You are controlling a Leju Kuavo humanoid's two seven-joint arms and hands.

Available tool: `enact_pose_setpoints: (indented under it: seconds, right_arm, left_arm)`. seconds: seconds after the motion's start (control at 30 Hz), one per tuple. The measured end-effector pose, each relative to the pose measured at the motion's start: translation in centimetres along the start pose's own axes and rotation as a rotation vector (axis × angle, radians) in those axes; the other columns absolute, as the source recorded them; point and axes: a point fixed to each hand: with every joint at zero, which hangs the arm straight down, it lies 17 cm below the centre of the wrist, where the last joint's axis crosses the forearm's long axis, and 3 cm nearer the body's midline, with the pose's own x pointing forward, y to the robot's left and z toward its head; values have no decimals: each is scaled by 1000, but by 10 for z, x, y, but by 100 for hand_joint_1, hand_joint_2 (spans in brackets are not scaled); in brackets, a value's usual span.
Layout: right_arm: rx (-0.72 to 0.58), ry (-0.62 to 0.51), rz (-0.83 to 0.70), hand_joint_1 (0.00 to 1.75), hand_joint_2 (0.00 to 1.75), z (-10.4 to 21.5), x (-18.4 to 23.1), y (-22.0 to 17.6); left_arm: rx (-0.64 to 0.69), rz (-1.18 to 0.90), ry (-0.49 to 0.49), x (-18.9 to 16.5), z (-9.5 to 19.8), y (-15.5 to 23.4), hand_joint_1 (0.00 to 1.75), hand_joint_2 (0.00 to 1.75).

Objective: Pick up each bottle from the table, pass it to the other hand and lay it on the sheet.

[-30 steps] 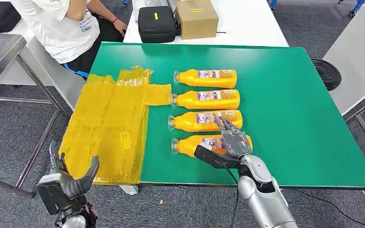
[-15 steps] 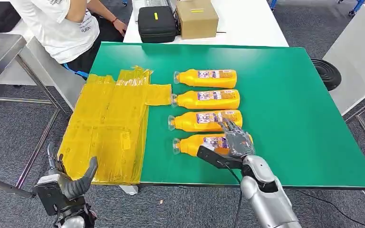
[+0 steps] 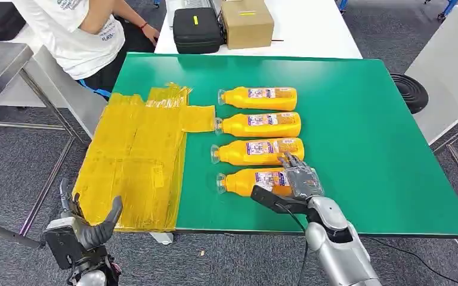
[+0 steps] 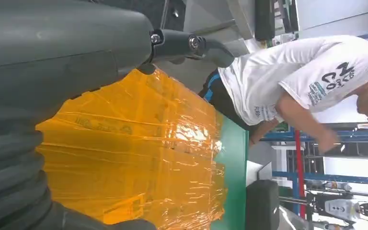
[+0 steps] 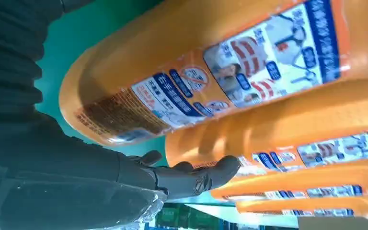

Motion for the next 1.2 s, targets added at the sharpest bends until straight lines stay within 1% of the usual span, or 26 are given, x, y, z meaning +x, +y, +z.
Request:
enact_pose_setpoints:
  seconds: [0.3,0.63,0.67,0.7,0.77,0.87,0.9,0.93,1.0,1.07,1.13,1.2]
  right_arm:
    - [53,39,11,0,175,12,-19,19]
    - [79,67,17,0,175,17,-31,24]
    - [81,73,15,3,175,18,-34,25]
    - [82,81,12,17,175,19,-37,25]
    - [84,89,7,51,175,20,-41,24]
    - [91,100,1,51,175,21,-48,24]
    - [90,103,-1,99,175,21,-49,24]
    - [91,105,-1,133,175,22,-51,23]
    - [94,108,-1,140,175,22,-53,24]
    - [97,108,-6,141,175,23,-55,24]
    - [100,106,-12,147,175,23,-56,24]
    - [105,102,-16,147,175,24,-56,25]
  left_arm:
    - [-6,2,12,-2,0,-1,0,175]
    - [-9,5,18,-3,-1,-2,0,175]
    - [-9,5,18,-3,-1,-2,0,175]
    - [-9,5,19,-3,-1,-2,0,175]
    - [-10,5,19,-3,-1,-3,0,175]
    - [-9,8,22,-3,-1,-2,0,175]
    - [-9,8,23,-3,-1,-2,0,175]
    - [-10,9,23,-3,-1,-3,0,175]
    - [-9,10,24,-3,-1,-2,0,175]
    - [-9,11,24,-3,-1,-3,0,175]
    - [-9,12,24,-3,-1,-2,0,175]
    - [-9,13,25,-3,-1,-3,0,175]
